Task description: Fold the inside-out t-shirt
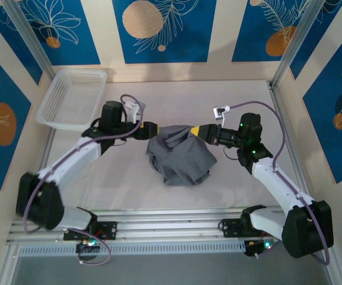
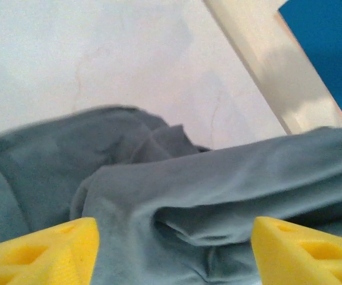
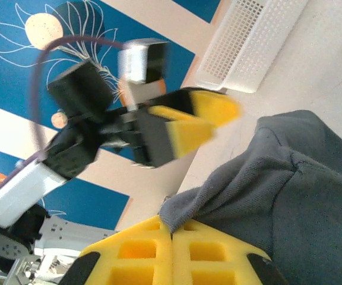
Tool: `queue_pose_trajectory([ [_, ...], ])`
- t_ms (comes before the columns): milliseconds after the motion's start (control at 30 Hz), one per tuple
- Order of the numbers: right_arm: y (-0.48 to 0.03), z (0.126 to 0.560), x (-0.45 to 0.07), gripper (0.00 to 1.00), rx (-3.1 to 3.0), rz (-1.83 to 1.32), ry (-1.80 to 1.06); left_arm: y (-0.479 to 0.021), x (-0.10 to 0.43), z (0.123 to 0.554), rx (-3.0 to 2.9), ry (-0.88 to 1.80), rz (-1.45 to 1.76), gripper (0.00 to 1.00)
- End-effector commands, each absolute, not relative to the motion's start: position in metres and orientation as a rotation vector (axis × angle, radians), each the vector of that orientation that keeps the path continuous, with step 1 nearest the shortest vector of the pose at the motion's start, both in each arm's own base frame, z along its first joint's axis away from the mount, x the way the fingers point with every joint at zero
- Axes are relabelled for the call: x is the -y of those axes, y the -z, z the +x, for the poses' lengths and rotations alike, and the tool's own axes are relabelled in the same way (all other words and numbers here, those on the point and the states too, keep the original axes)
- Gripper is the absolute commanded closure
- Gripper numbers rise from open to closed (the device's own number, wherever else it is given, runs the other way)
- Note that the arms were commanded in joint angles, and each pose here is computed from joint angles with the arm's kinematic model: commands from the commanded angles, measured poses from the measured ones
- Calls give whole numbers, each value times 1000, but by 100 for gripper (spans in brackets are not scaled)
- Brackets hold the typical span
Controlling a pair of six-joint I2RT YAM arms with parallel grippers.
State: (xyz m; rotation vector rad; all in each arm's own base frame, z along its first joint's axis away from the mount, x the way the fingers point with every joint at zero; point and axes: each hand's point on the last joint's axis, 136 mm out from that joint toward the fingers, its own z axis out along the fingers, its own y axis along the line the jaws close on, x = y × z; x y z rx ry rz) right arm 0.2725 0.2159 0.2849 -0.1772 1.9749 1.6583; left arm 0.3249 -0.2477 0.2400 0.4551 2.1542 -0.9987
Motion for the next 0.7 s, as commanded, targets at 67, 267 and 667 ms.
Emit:
queue_pose_trajectory([
  [67, -291, 271, -219, 100, -1993, -211, -1680, -252, 273, 273, -2029, 687, 770, 64],
  [267, -297, 266, -229, 100, -1978, -238, -1687, -247, 316, 279, -1959, 685, 789, 79],
  [667, -307, 255, -245, 100, -1974, -314, -1705, -233, 344, 310, -1977, 708, 780, 78],
])
